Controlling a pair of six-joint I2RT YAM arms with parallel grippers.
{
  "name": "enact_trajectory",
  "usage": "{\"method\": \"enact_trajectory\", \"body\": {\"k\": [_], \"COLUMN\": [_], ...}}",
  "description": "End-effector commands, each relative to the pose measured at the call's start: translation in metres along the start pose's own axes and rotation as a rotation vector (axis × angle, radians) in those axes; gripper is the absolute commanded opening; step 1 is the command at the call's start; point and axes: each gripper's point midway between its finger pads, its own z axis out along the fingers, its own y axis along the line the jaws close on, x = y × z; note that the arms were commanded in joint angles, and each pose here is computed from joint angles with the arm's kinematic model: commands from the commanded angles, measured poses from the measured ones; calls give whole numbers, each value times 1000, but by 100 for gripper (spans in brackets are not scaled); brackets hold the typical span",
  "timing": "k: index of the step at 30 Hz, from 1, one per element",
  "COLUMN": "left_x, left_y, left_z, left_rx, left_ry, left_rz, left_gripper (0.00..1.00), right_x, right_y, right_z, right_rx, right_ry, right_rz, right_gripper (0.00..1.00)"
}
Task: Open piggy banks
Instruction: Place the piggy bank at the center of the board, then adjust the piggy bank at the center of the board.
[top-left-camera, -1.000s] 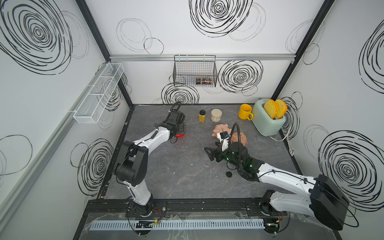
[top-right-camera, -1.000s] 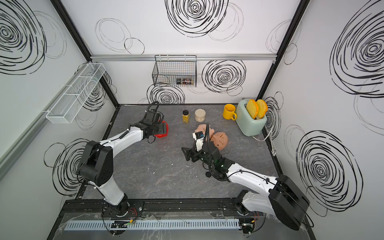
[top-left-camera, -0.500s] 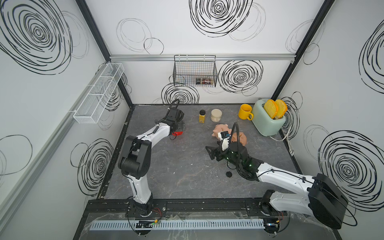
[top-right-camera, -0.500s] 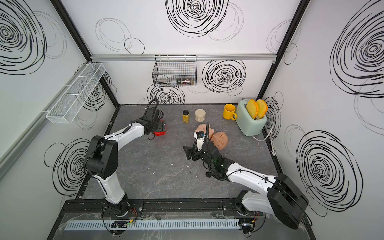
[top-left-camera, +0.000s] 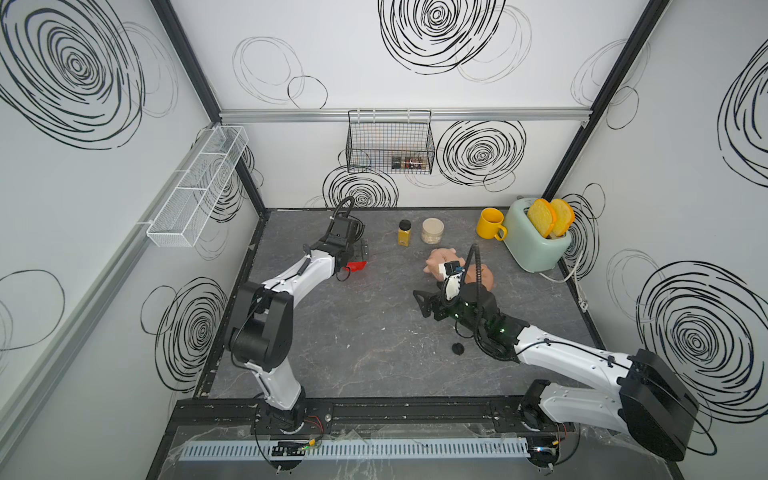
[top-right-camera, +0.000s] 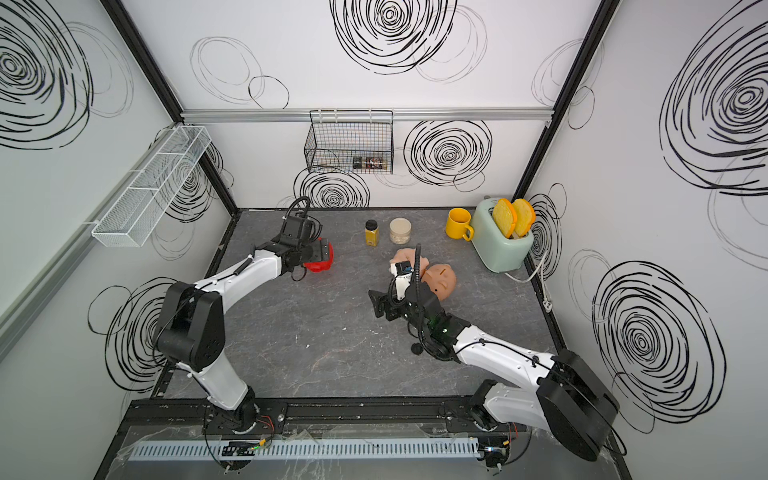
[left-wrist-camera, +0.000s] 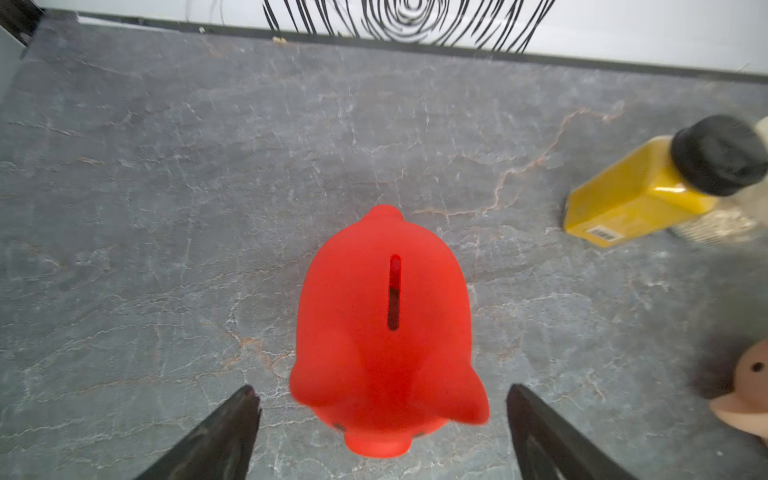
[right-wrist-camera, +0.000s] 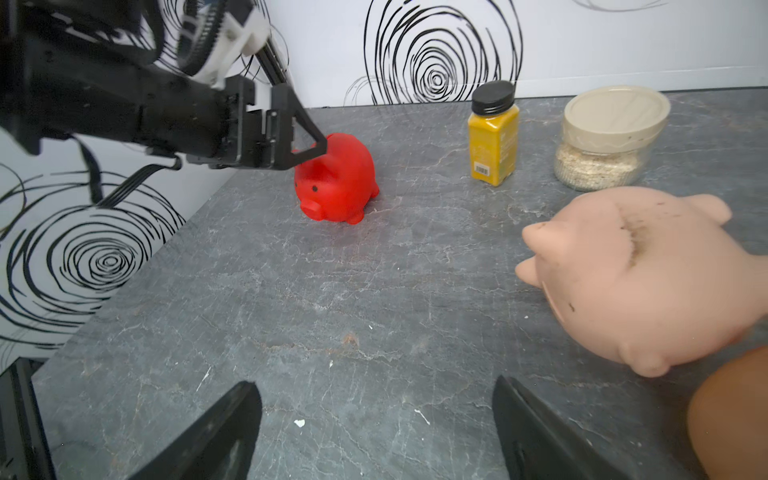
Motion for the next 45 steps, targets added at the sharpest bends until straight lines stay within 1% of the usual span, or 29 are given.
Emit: {"method": "enact_trajectory", "body": {"k": [1,4,7,10,12,13,14,17,19,22,23,26,27,31,33,37,40,45], "left_x": [-33,-31,-18,4,26,37,49,81,99,120,124,122,123,124,125,126,126,125], "left_y": [3,5,-14,-49,-82,-95,-109,-135,-144,-140,-137,-142,-144,-146,-143,-139,-136,-130], "left_z": [-32,-59,-84,-106,-120,-125,-132,-146,-152,-145,-139,-138,-138,-132,-129,-120,-115,-109], "left_rx": [34,76,187,256,369,421,477,579,639,667,666,743,760,762,759,764,775,776], "left_ry": [-179,-271,-322,-342,-338,-328,-322,-314,-310,-303,-272,-249,-244,-229,-224,-195,-180,-164], "left_rz": [-69,-108,-128,-84,-38,-47,-29,18,48,39,14,-46,-48,-49,-63,-98,-124,-151], "left_gripper": [96,96,96,96,96,96,96,96,96,96,96,96,96,96,96,96,96,96], "right_x": [-21,-30,-34,-33,-32,-32,-32,-35,-38,-38,-37,-32,-28,-20,-18,-16,-8,0], "right_y": [-22,-46,-74,-95,-103,-106,-108,-113,-115,-122,-127,-143,-149,-164,-168,-170,-170,-163], "right_z": [-16,-26,-29,-24,-17,-13,-8,6,16,34,41,57,61,79,87,96,99,103], "right_rx": [71,140,219,274,293,294,296,293,288,290,290,311,327,373,382,378,374,361], "right_ry": [-94,-147,-143,-95,-46,-18,19,97,145,238,277,395,442,567,597,616,652,672], "right_rz": [66,98,145,172,179,182,187,194,186,187,197,234,240,212,203,194,194,174], "right_gripper": [90,89,89,88,88,87,86,85,85,85,85,85,85,85,84,83,85,85]}}
